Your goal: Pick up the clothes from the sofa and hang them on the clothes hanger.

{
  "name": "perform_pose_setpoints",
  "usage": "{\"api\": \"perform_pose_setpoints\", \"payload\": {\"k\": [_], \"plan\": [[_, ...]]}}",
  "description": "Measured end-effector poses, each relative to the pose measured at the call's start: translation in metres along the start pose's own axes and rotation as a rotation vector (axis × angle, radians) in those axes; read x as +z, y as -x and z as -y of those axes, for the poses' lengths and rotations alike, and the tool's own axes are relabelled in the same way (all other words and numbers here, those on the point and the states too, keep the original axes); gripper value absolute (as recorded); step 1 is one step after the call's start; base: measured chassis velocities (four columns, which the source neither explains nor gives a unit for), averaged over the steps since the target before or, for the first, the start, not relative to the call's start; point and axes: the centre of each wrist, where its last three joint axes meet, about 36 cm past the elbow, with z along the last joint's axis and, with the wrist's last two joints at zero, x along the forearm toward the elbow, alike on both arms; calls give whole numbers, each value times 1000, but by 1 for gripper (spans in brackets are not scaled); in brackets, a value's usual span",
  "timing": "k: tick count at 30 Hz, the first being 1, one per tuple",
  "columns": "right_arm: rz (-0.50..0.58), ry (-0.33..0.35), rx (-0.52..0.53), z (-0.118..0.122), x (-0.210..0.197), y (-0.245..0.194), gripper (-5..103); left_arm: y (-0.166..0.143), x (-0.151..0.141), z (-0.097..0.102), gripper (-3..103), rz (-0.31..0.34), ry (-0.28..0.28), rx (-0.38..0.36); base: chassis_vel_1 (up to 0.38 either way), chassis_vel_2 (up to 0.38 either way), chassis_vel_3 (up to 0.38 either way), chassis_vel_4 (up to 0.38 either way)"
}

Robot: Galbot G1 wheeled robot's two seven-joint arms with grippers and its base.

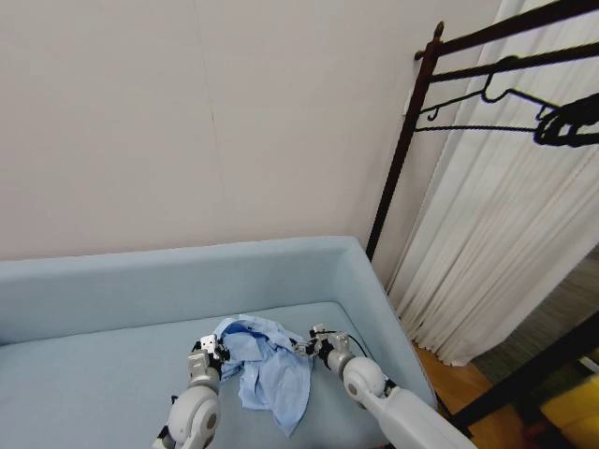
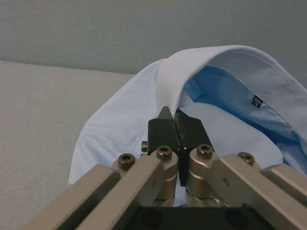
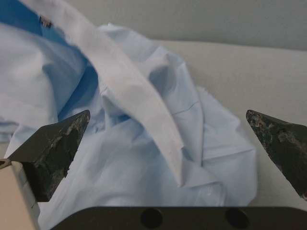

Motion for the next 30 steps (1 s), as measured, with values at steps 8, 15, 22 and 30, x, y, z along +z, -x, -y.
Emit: {"api": "perform_pose_setpoints", "payload": {"k": [8, 15, 22, 30], "plan": [[-40, 0, 2, 2, 15, 17, 100, -1, -2, -1, 0, 8, -3, -2, 0, 0, 0, 0], [-42, 7, 5, 0, 18, 23, 100, -1, -5, -3, 0, 14, -2, -2, 0, 0, 0, 0], [-45, 13, -1, -2, 20, 28, 75, 0, -6, -3, 0, 15, -4, 0, 0, 0, 0, 0], [-44, 21, 1, -2, 24, 30, 47, 3, -9, -3, 0, 19, -8, 3, 0, 0, 0, 0]]}}
